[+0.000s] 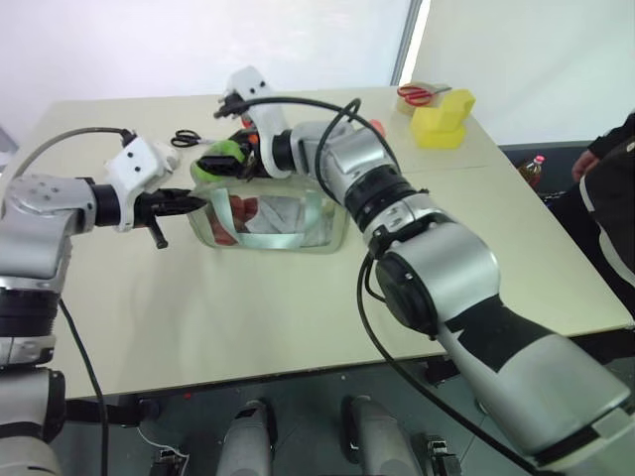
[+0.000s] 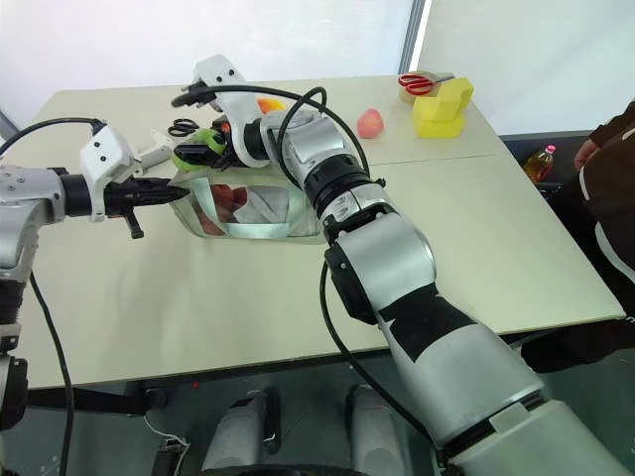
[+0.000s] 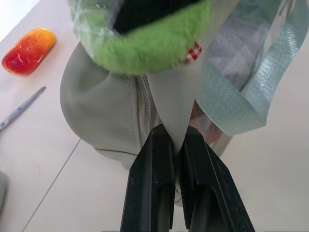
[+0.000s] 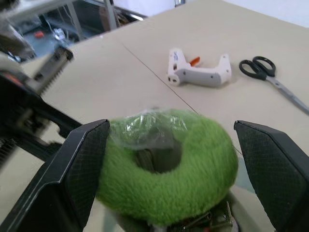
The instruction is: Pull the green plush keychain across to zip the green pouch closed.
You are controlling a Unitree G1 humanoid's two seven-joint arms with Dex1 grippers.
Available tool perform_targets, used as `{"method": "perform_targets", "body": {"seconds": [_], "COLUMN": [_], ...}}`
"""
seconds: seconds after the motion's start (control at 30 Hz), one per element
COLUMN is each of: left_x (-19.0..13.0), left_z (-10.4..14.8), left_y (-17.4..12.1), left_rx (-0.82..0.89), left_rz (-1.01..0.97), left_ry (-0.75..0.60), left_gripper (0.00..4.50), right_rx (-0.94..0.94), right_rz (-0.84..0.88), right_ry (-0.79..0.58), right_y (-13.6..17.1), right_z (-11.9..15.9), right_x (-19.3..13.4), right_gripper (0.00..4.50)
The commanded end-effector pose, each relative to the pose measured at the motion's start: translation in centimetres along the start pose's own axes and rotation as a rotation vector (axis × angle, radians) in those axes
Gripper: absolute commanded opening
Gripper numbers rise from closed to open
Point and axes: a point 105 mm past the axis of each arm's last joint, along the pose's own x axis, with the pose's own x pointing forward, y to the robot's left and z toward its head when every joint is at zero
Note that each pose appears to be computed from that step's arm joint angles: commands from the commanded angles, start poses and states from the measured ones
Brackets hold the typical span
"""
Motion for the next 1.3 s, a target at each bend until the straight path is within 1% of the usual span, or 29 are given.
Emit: {"method": "perform_targets", "body": {"seconds": [0.03,0.07,0.1,0.17,0.23,0.27,0.37,0.4,0.57,0.63,0.67,0.73,0.77,0.83,0.9,1.03,1.13,1.17,1.2,1.23,1.3], "left_x": [-0.5,-0.6,-0.6,-0.5,-0.4,-0.4,-0.3,-0.2,-0.1,-0.1,-0.2,-0.3,-0.4,-0.4,-0.4,-0.3,-0.2,-0.1,0.0,0.2,0.5], "left_z": [-0.1,-0.1,-0.1,-0.1,-0.1,-0.1,-0.1,0.0,-0.1,-0.2,-0.3,-0.4,-0.5,-0.6,-0.7,-0.9,-0.8,-0.8,-0.8,-0.7,-0.7], "left_y": [0.0,0.0,0.0,0.0,0.0,0.0,0.1,0.1,0.0,0.1,0.1,0.2,0.2,0.1,0.0,0.1,0.0,0.0,0.0,0.1,0.1], "left_rx": [-0.001,-0.001,-0.002,-0.002,-0.004,-0.004,-0.004,-0.005,-0.009,-0.011,-0.012,-0.015,-0.018,-0.021,-0.023,-0.037,-0.043,-0.044,-0.049,-0.055,-0.056], "left_rz": [0.008,0.009,0.01,0.011,0.013,0.013,0.015,0.015,0.015,0.018,0.02,0.025,0.025,0.025,0.026,0.036,0.037,0.037,0.036,0.035,0.034], "left_ry": [0.012,0.012,0.013,0.012,0.009,0.008,0.005,0.005,0.001,0.003,0.006,0.01,0.011,0.014,0.015,0.014,0.01,0.01,0.007,0.004,0.003], "left_gripper": [0.0,0.0,0.0,0.0,0.0,0.0,0.0,0.0,0.0,0.0,0.0,0.0,0.0,0.0,0.0,0.0,0.0,0.0,0.0,0.0,0.0], "right_rx": [-0.053,-0.051,-0.05,-0.039,-0.032,-0.036,-0.029,-0.022,0.054,0.049,0.012,-0.038,-0.05,-0.125,-0.193,-0.26,-0.271,-0.224,-0.137,-0.067,0.06], "right_rz": [0.023,0.028,0.027,0.028,0.024,0.025,0.035,0.037,0.054,0.002,-0.07,-0.168,-0.21,-0.295,-0.354,-0.611,-0.78,-0.8,-0.809,-0.811,-0.791], "right_ry": [-0.002,-0.003,-0.006,-0.02,-0.03,-0.037,-0.069,-0.078,-0.18,-0.22,-0.234,-0.239,-0.228,-0.167,-0.113,-0.028,0.04,0.045,0.033,0.026,-0.001], "right_y": [0.3,0.3,0.2,0.1,-0.1,-0.2,-0.7,-0.8,-1.8,-3.0,-4.5,-6.3,-7.1,-8.7,-9.4,-11.9,-13.4,-13.5,-13.6,-13.6,-13.1], "right_z": [0.5,0.5,0.6,0.8,1.1,1.2,2.1,2.4,5.6,6.8,7.1,7.2,6.9,5.2,3.9,1.2,-1.6,-3.1,-5.2,-6.8,-10.0], "right_x": [-0.1,-0.1,-0.2,-0.4,-0.6,-0.7,-1.5,-1.7,-4.4,-6.2,-7.8,-10.1,-11.4,-14.3,-16.2,-21.9,-24.9,-25.2,-24.9,-24.3,-22.2], "right_gripper": [4.28,4.28,4.05,3.44,2.47,1.88,0.34,0.04,0.04,0.04,0.04,0.04,0.04,0.04,0.04,0.04,0.04,0.04,0.04,0.04,0.04]}}
